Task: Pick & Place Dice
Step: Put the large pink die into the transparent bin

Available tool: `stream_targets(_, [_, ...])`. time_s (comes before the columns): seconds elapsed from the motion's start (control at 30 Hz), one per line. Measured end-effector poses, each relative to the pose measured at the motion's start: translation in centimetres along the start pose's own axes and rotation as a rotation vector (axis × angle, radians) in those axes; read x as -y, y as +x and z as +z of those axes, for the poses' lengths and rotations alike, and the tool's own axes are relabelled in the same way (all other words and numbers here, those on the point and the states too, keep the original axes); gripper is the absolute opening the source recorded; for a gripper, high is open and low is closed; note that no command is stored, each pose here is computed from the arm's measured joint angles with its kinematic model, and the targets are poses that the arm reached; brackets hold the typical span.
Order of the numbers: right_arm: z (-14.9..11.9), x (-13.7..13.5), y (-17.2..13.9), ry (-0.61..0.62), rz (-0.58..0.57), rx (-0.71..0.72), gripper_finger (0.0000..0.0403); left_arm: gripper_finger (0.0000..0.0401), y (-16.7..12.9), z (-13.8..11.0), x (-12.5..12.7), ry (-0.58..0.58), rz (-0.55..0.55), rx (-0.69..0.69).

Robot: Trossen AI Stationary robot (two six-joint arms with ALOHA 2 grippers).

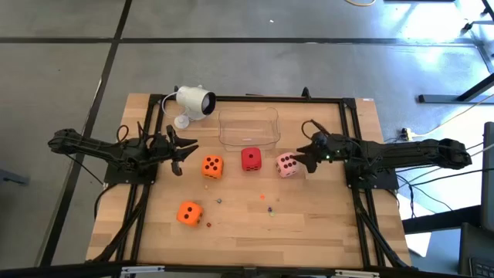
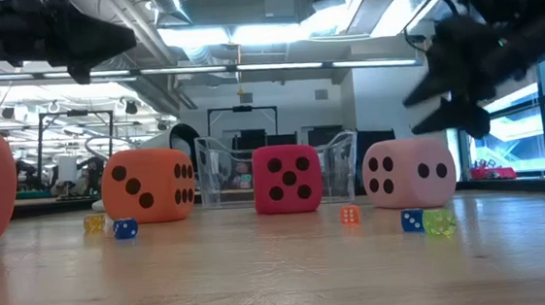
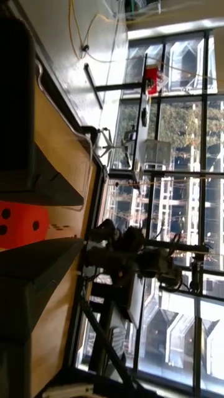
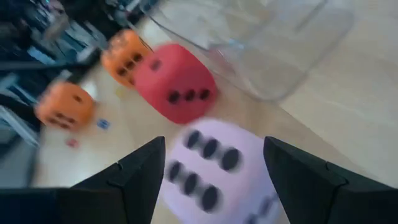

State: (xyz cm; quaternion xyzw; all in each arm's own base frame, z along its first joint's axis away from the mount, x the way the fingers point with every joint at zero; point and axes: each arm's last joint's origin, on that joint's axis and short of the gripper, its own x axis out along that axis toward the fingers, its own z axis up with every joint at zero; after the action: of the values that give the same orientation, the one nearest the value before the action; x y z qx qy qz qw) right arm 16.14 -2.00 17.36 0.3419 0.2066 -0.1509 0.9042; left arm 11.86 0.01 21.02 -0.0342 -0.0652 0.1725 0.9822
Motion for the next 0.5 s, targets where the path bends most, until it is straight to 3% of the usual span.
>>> stream_targets(0.17, [2.0, -1.8, -0.3, 0.116, -0.061, -0.095, 0.0272, 0.0086, 0.0, 0.0, 0.1, -0.028, -0.025, -0.001])
stream_targets(0.5, [5.9, -4.4, 1.7, 0.187, -0.263, -0.369, 0.0272, 0.0086, 0.0, 0.0, 0.2, -0.049, -0.082, -0.008])
